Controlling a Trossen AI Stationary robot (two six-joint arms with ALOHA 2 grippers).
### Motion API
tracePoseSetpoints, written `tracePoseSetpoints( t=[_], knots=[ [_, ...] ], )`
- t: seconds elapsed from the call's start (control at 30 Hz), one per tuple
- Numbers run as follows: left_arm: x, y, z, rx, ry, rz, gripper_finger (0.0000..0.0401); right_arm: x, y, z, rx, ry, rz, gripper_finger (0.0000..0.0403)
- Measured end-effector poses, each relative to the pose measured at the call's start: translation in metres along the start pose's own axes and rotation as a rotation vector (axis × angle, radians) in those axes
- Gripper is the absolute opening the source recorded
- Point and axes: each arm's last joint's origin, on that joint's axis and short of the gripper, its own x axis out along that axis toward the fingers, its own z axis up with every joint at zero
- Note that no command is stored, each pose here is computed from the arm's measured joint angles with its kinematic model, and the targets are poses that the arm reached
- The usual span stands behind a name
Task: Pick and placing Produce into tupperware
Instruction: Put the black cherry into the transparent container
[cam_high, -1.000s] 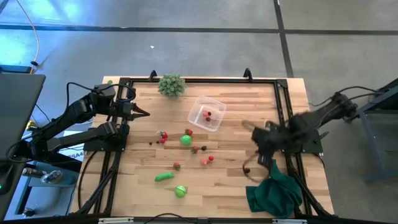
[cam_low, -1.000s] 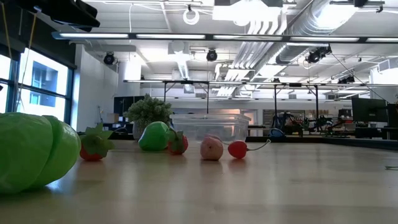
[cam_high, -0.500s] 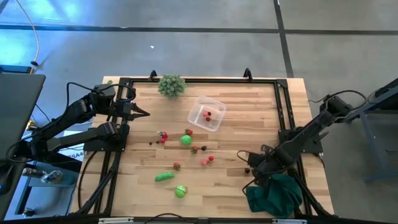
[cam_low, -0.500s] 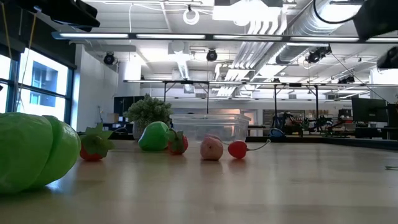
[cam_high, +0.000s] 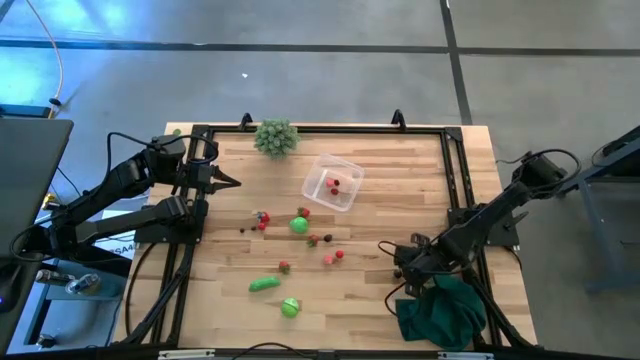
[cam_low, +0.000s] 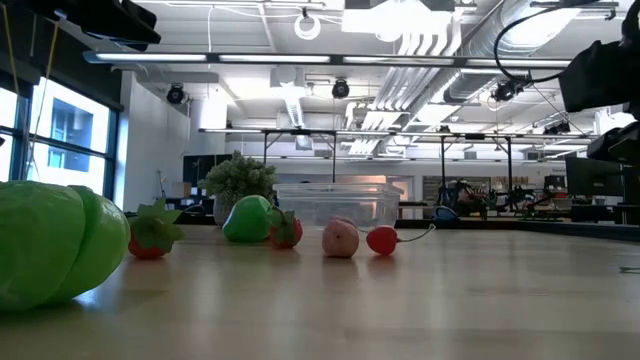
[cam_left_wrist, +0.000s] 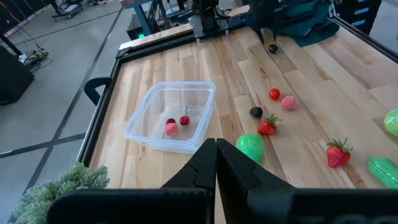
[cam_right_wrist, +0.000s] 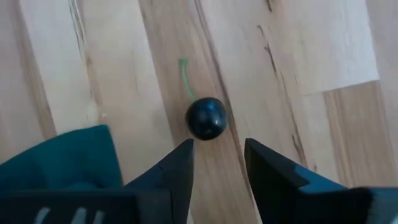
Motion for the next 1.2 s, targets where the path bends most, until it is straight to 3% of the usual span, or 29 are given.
tracePoseSetpoints(
  t=[0.43, 0.8, 1.2],
  knots=[
    [0.0, 0.0, 0.0, 0.0, 0.0, 0.0, 0.0003, 0.003, 0.0, 0.006, -0.025, -0.029, 0.009, 0.0186],
    [0.0, 0.0, 0.0, 0.0, 0.0, 0.0, 0.0003, 0.03, 0.005, 0.007, -0.049, 0.019, -0.014, 0.0186],
    [0.0, 0.0, 0.0, 0.0, 0.0, 0.0, 0.0003, 0.032, 0.004, 0.007, -0.047, 0.001, -0.041, 0.0161]
  ],
)
